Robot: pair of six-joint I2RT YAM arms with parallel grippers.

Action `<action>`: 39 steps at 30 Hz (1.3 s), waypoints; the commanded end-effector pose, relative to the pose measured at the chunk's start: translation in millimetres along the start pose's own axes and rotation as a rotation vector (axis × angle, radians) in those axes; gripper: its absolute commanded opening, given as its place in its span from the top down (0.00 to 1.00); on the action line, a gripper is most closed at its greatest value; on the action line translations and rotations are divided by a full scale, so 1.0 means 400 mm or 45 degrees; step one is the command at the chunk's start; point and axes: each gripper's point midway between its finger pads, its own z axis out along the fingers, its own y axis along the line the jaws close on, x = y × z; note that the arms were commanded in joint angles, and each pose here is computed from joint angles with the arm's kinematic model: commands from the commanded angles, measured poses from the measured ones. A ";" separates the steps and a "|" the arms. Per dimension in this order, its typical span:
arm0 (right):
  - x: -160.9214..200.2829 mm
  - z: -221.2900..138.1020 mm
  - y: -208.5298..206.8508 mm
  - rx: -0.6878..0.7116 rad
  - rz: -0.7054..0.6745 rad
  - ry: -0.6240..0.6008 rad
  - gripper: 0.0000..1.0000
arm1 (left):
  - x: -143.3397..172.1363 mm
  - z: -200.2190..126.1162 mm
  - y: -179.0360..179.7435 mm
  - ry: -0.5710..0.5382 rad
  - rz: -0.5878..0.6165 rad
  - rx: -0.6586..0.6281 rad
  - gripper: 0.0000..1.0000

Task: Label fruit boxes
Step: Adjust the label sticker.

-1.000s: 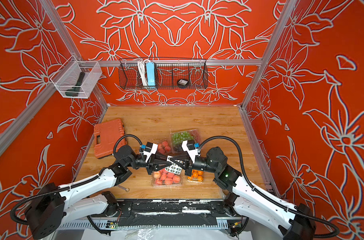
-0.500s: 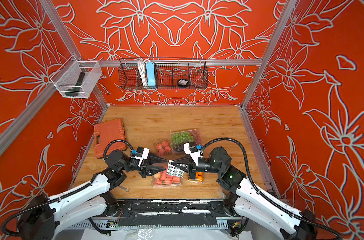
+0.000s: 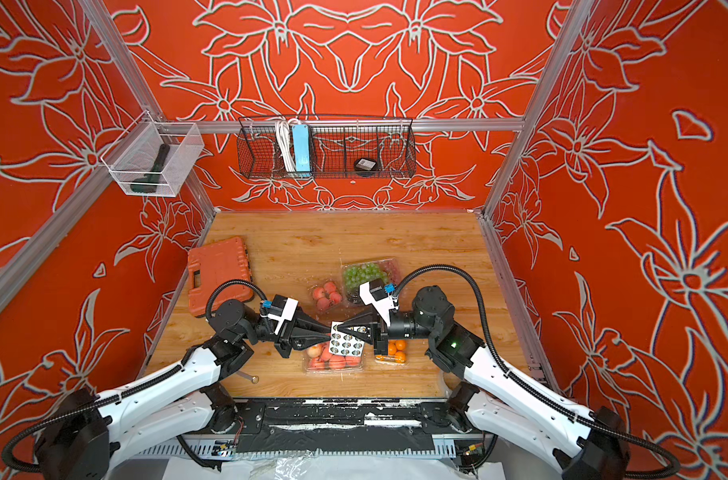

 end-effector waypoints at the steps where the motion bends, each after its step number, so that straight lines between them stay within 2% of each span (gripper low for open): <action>1: -0.051 -0.004 0.025 -0.042 -0.050 -0.049 1.00 | -0.020 -0.004 -0.019 -0.024 0.040 0.032 0.83; 10: -0.046 0.004 0.023 -0.066 -0.032 -0.040 1.00 | -0.022 -0.002 -0.014 -0.022 0.036 0.026 1.00; 39: -0.025 0.025 0.017 -0.136 0.018 -0.011 1.00 | -0.019 -0.001 0.000 -0.033 0.013 -0.004 1.00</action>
